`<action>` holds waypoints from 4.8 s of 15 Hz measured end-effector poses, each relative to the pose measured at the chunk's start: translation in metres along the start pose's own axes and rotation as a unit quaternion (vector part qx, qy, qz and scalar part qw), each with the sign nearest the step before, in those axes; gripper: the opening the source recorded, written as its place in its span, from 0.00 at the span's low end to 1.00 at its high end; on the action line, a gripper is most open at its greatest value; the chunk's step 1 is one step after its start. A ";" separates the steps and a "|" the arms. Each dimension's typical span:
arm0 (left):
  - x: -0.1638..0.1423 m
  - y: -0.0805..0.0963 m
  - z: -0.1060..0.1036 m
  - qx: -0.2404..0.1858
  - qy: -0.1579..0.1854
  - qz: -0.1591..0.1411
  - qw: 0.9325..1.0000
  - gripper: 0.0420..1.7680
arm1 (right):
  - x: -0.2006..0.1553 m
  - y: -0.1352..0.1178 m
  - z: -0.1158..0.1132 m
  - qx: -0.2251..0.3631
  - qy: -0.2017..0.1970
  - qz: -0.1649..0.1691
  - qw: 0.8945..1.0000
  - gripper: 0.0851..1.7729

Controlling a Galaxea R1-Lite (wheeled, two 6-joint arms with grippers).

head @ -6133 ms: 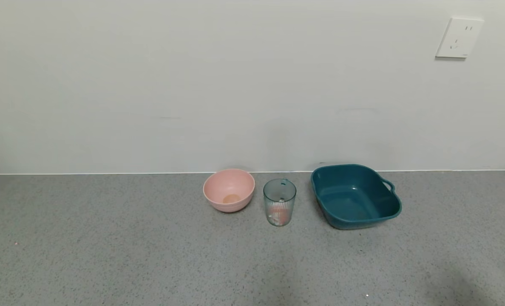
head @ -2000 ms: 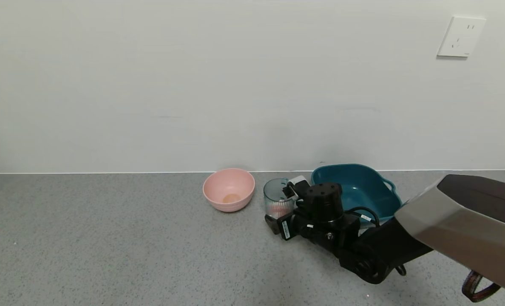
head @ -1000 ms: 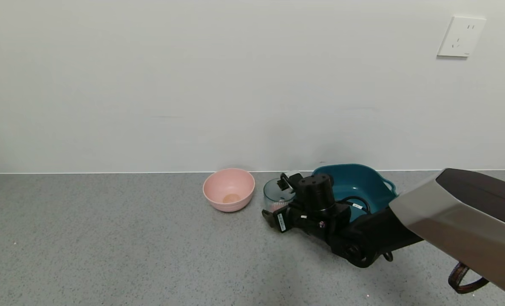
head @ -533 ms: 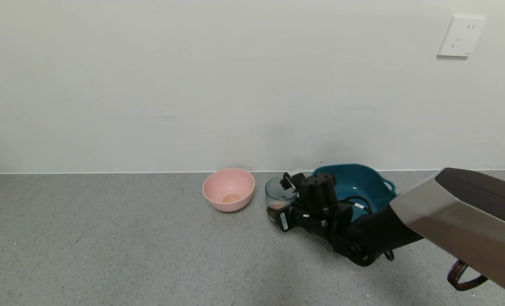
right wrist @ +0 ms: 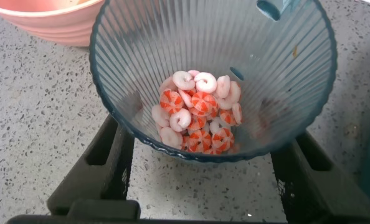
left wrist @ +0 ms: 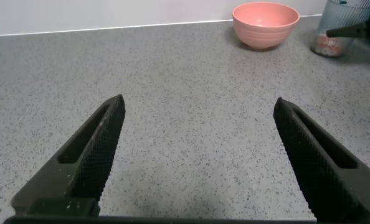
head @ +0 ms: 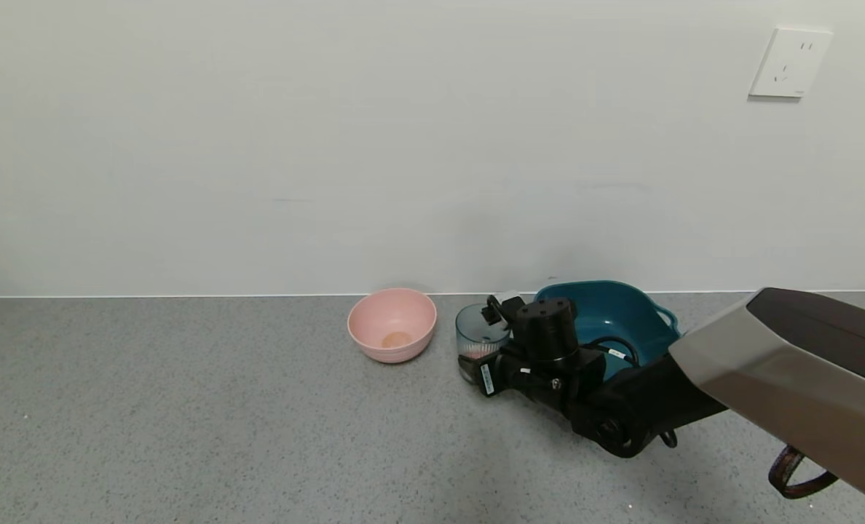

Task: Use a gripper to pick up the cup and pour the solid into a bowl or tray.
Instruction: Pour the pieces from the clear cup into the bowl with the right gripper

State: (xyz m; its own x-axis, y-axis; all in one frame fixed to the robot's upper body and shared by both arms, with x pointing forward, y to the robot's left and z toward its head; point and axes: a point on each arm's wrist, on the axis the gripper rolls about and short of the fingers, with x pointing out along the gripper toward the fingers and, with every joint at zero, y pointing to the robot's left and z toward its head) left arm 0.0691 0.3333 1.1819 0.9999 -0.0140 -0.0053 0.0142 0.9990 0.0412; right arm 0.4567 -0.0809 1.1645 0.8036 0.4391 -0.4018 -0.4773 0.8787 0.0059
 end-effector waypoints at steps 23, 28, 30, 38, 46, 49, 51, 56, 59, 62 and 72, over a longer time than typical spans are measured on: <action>0.000 0.000 0.000 0.000 0.000 0.000 1.000 0.97 | -0.061 -0.006 0.029 0.005 -0.029 -0.011 1.000 0.73; 0.000 0.000 0.000 0.000 0.000 0.000 1.000 0.97 | -0.101 -0.016 0.044 0.011 -0.050 -0.039 0.998 0.73; 0.000 0.000 0.000 0.000 0.000 0.000 1.000 0.97 | -0.112 -0.028 0.048 0.018 -0.059 -0.062 0.996 0.73; 0.000 0.000 0.000 0.000 0.000 0.000 1.000 0.97 | -0.148 -0.068 0.050 0.018 -0.066 -0.116 0.991 0.73; 0.000 0.000 0.000 0.000 0.000 0.000 1.000 0.97 | -0.173 -0.117 0.036 -0.133 -0.038 -0.204 0.969 0.73; 0.000 0.000 0.000 0.000 0.000 0.000 1.000 0.97 | -0.181 -0.122 0.036 -0.180 -0.029 -0.219 0.959 0.73; 0.000 0.000 0.000 0.000 0.000 0.000 1.000 0.97 | -0.184 -0.125 0.036 -0.221 -0.023 -0.235 0.946 0.73; 0.000 0.000 0.000 0.000 0.000 0.000 1.000 0.97 | -0.189 -0.131 0.038 -0.349 -0.031 -0.276 0.895 0.73; 0.000 0.000 0.000 0.000 0.000 0.000 1.000 0.97 | -0.182 -0.129 0.032 -0.397 -0.041 -0.283 0.872 0.73; 0.000 0.000 0.000 0.000 0.000 0.000 1.000 0.97 | -0.172 -0.132 0.023 -0.471 -0.030 -0.295 0.831 0.73; 0.000 0.000 0.000 0.000 0.000 0.000 1.000 0.97 | -0.175 -0.128 -0.025 -0.565 0.031 -0.220 0.795 0.72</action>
State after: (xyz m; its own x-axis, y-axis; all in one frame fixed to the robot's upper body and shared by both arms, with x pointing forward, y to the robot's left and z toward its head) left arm 0.0691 0.3333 1.1819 0.9999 -0.0140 -0.0053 0.0142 0.9991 0.0408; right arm 0.3686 -0.2749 1.2115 0.9787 0.0945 -0.1821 -0.1979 0.2008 -0.9594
